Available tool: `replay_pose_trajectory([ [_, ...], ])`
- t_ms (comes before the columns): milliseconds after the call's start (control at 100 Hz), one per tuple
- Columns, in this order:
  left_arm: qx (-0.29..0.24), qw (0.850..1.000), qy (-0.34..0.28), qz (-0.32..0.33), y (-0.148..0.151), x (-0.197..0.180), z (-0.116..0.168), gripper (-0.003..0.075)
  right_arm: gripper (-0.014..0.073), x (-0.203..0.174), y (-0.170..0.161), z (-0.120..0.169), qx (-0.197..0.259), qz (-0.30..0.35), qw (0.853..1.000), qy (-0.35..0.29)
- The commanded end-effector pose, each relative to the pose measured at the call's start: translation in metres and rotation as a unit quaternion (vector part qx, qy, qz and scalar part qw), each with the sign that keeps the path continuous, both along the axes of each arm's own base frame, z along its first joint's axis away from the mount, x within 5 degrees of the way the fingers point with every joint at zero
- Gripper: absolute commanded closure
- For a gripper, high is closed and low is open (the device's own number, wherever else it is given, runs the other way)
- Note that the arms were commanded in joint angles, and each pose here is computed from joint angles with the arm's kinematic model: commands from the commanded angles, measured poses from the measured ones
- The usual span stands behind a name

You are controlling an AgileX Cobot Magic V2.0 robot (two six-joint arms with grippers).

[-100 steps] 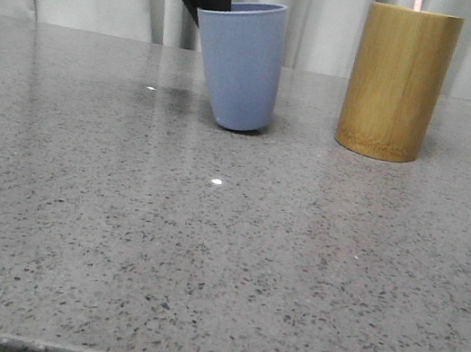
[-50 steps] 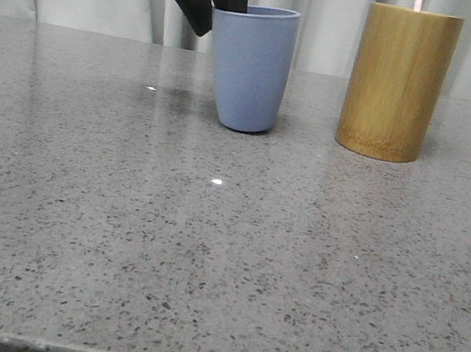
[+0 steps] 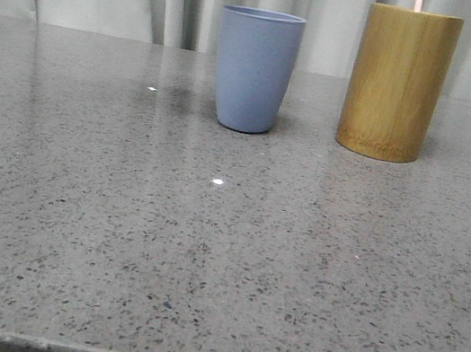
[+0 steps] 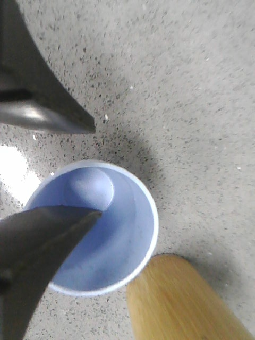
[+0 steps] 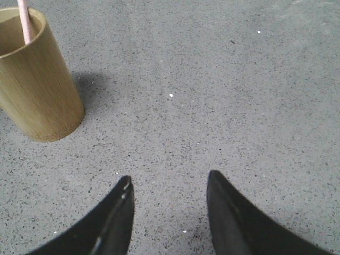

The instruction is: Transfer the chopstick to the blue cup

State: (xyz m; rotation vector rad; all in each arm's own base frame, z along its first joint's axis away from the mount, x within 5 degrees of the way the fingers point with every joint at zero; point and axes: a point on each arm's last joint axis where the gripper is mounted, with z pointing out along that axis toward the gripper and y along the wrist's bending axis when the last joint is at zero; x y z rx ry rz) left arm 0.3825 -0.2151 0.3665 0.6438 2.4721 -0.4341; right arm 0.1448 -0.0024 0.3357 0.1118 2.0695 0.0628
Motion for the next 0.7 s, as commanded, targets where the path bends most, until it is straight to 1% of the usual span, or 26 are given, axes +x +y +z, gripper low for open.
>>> replay_pose_trajectory([
  [0, -0.036, 0.996, -0.079, 0.013, 0.01, -0.02, 0.053, 0.0404, 0.025, 0.003, -0.001, 0.018, -0.004, -0.003, 0.999, -0.053],
  [140, 0.0, 0.993, -0.104, 0.055, 0.031, -0.028, 0.067, 0.0404, 0.025, 0.003, -0.001, 0.017, -0.004, -0.002, 0.999, -0.05],
  [350, 0.006, 0.99, -0.115, 0.087, 0.064, -0.045, 0.077, 0.0405, 0.025, 0.003, -0.001, 0.017, -0.003, -0.002, 0.999, -0.05],
  [490, 0.006, 0.986, -0.124, 0.115, 0.092, -0.062, 0.074, 0.0405, 0.025, 0.003, -0.001, 0.017, -0.003, -0.001, 0.999, -0.05],
  [500, 0.008, 0.986, -0.12, 0.117, 0.094, -0.062, 0.071, 0.0405, 0.025, 0.003, -0.001, 0.017, -0.003, -0.001, 0.999, -0.05],
  [690, -0.009, 0.976, -0.146, 0.164, 0.131, -0.102, 0.064, 0.0406, 0.025, 0.003, 0.003, 0.017, -0.001, 0.012, 0.999, -0.05],
])
